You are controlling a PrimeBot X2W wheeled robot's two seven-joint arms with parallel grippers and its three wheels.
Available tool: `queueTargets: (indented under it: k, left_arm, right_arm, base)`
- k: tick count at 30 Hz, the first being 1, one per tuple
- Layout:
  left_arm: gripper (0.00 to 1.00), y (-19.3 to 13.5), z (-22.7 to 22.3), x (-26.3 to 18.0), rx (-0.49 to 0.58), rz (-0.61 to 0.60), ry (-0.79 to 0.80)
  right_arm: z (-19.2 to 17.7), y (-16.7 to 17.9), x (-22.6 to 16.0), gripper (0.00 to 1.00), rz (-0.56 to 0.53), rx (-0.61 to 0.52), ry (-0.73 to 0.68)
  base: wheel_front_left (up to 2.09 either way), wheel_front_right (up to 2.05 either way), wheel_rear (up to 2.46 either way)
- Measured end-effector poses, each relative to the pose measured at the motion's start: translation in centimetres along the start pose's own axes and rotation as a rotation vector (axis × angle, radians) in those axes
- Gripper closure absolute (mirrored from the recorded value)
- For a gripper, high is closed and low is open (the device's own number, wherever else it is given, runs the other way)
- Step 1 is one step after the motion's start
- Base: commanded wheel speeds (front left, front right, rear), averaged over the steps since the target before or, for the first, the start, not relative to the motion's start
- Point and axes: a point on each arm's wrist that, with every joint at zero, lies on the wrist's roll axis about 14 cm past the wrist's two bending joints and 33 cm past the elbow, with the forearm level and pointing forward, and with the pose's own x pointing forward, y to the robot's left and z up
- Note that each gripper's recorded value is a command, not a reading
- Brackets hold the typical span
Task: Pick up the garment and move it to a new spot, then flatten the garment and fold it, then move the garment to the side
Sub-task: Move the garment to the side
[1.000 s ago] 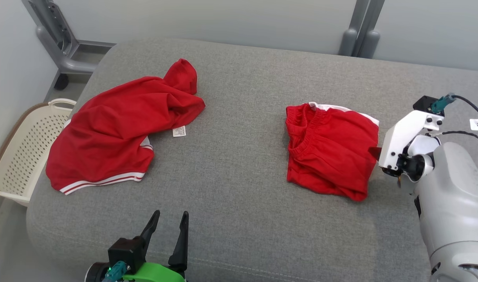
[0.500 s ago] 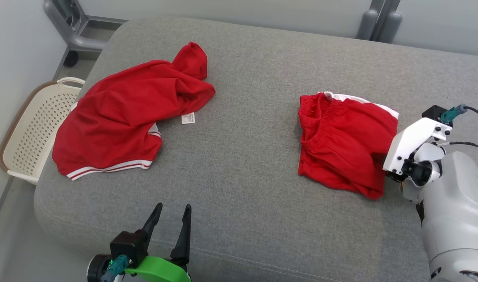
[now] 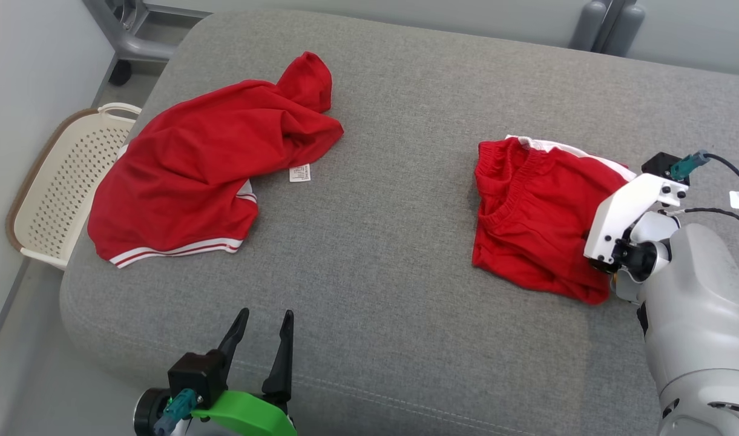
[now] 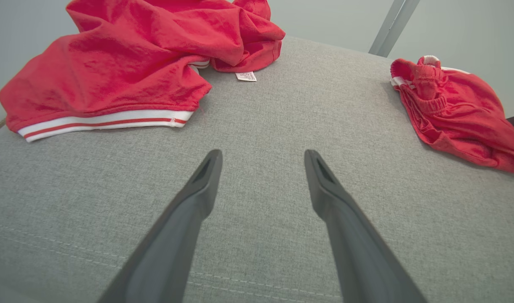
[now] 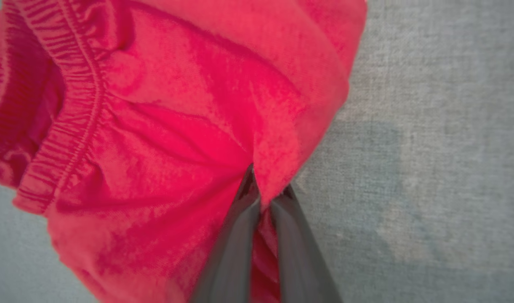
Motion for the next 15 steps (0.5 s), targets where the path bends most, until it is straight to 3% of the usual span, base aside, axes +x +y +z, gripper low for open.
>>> queueTargets:
  k: [15]
  left_arm:
    - [0.0,-2.8,0.8,1.8,-0.002,-0.091,-0.029]
  right_arm:
    - [-0.1,-4.3,-3.3,1.0,-0.135,-0.12,-0.006]
  base:
    - [0.0,0.0,0.0]
